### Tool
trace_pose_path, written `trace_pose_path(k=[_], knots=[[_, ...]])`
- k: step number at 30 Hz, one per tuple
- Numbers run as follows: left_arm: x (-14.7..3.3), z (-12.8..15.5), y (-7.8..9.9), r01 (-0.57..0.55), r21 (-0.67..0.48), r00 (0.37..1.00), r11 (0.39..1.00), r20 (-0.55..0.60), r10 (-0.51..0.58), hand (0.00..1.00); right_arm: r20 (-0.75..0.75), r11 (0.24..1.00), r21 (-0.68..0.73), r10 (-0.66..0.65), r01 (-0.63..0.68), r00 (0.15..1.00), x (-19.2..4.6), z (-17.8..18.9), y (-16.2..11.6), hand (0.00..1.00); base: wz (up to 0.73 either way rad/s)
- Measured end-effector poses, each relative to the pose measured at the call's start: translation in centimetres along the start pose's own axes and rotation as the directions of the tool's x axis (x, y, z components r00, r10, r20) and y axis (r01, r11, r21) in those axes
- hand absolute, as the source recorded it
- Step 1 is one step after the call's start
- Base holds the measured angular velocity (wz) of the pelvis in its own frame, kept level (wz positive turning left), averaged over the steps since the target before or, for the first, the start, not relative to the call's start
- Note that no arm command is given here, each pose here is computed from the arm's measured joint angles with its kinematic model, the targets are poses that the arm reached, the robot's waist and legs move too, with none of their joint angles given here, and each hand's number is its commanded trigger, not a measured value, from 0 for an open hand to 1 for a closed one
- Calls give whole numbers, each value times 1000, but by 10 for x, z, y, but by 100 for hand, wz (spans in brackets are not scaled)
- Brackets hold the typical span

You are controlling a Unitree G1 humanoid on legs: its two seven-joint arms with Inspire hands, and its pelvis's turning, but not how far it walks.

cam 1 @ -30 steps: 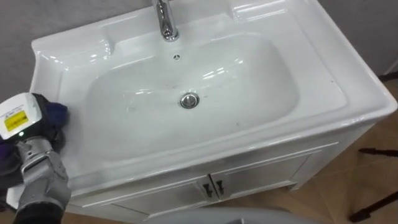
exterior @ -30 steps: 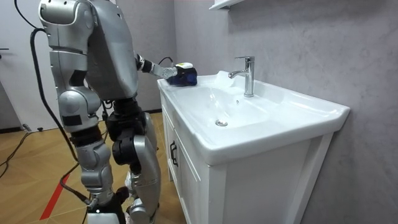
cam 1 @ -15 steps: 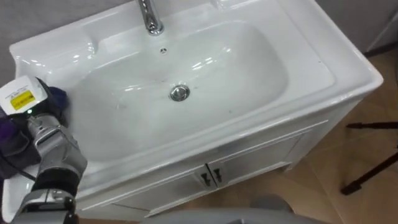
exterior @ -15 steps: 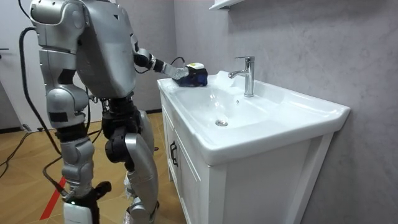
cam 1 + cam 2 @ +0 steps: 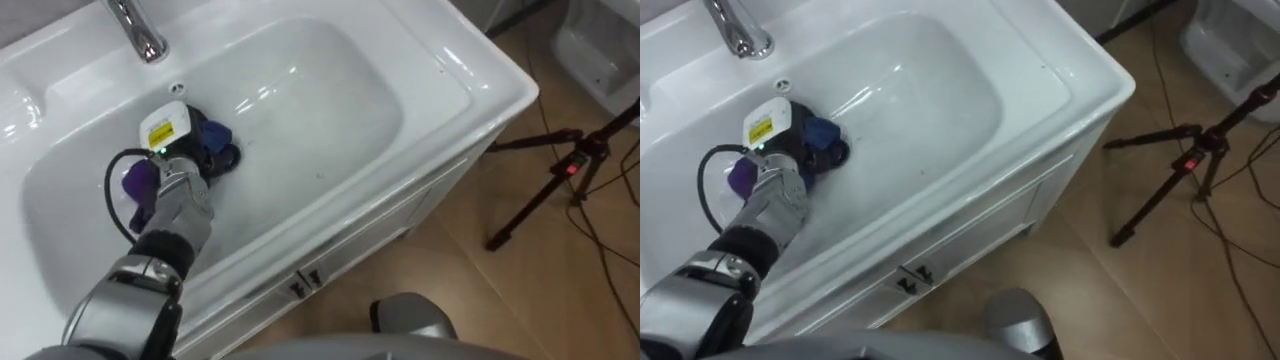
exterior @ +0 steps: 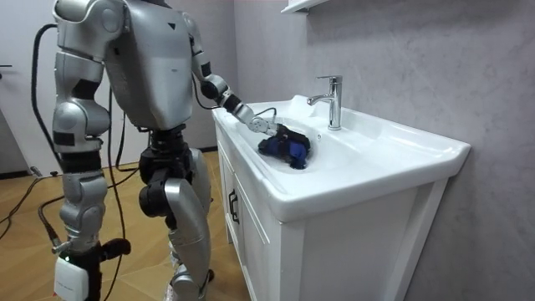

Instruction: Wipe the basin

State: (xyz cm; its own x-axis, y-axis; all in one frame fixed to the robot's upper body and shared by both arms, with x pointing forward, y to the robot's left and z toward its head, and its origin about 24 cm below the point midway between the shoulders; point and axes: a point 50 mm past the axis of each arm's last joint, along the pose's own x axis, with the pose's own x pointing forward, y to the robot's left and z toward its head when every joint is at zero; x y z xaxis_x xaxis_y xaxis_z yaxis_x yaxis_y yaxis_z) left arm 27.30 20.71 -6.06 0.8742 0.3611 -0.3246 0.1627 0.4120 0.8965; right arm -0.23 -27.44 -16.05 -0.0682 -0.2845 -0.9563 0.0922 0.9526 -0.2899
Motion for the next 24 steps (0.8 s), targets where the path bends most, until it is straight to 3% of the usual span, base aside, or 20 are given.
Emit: trace_pose_path(k=[6, 18, 24], knots=[[-2, -7, -7, 37, -3, 999, 999, 14, -37, 100, 115, 1000, 3, 25, -25, 993, -2, 28, 10, 0, 4], [-11, -22, -19, 82, 17, 996, 997, -27, -81, 100, 2, 999, 22, 24, -24, 1000, 0, -10, 10, 0, 2], [-11, -21, -19, 86, 4, 996, 996, -28, -85, 100, 0, 1000, 12, 29, -29, 1000, 0, -10, 11, 0, 2]])
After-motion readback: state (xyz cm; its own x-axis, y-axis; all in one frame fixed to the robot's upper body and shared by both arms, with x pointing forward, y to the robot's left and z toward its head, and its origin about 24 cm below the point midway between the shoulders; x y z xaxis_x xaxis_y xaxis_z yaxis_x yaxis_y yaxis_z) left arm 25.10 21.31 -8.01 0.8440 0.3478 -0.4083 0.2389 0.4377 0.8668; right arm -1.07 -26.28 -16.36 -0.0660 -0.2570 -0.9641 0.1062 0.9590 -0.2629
